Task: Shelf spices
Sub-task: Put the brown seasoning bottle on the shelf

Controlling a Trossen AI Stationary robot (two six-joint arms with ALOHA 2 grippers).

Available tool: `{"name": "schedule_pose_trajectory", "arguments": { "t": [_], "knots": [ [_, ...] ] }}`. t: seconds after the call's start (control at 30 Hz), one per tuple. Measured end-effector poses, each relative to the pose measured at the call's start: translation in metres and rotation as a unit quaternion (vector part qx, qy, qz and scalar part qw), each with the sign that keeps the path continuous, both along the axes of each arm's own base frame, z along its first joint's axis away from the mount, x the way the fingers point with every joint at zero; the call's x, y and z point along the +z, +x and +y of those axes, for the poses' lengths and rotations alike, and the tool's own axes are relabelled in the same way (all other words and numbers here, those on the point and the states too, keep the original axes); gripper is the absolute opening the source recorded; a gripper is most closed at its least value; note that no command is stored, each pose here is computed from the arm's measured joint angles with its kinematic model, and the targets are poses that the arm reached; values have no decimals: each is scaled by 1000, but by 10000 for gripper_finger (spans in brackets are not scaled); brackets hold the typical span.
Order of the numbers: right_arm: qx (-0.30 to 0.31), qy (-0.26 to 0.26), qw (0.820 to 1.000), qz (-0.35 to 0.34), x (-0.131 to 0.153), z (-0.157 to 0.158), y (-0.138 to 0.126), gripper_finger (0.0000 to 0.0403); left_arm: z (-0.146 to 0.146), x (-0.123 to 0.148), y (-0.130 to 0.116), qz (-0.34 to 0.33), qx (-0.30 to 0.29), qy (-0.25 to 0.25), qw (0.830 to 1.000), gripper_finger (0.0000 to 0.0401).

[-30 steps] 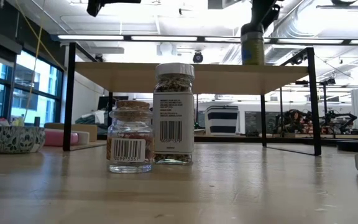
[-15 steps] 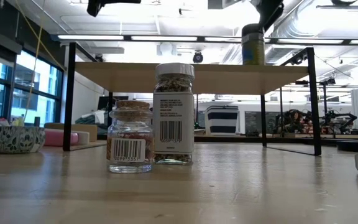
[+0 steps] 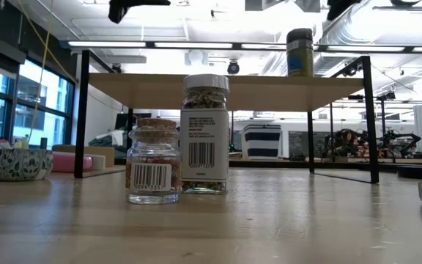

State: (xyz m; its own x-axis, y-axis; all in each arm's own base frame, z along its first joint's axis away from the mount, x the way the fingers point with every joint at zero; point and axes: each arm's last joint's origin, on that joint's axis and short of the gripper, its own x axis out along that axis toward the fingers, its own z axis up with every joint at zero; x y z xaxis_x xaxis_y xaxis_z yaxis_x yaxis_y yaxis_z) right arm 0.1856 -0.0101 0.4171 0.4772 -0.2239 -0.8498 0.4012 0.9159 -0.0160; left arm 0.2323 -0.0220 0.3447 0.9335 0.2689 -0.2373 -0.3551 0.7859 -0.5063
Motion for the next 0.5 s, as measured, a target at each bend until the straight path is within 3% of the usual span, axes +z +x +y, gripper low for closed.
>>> {"name": "schedule_pose_trajectory", "arguments": {
  "t": [0.13,0.27,0.4,0.5],
  "knots": [
    [-15,48,997,-55,12,9,-21,248,-15,-3,-2,10,-79,-51,996,225],
    [-4,103,990,-101,18,28,-25,248,-45,-12,-11,60,-129,-74,987,225],
    [26,142,984,-104,14,58,-5,248,-87,-31,-21,134,-195,-58,970,225],
    [42,148,986,-66,-2,87,17,248,-118,-59,-25,226,-252,-14,941,225]
  ]
}}
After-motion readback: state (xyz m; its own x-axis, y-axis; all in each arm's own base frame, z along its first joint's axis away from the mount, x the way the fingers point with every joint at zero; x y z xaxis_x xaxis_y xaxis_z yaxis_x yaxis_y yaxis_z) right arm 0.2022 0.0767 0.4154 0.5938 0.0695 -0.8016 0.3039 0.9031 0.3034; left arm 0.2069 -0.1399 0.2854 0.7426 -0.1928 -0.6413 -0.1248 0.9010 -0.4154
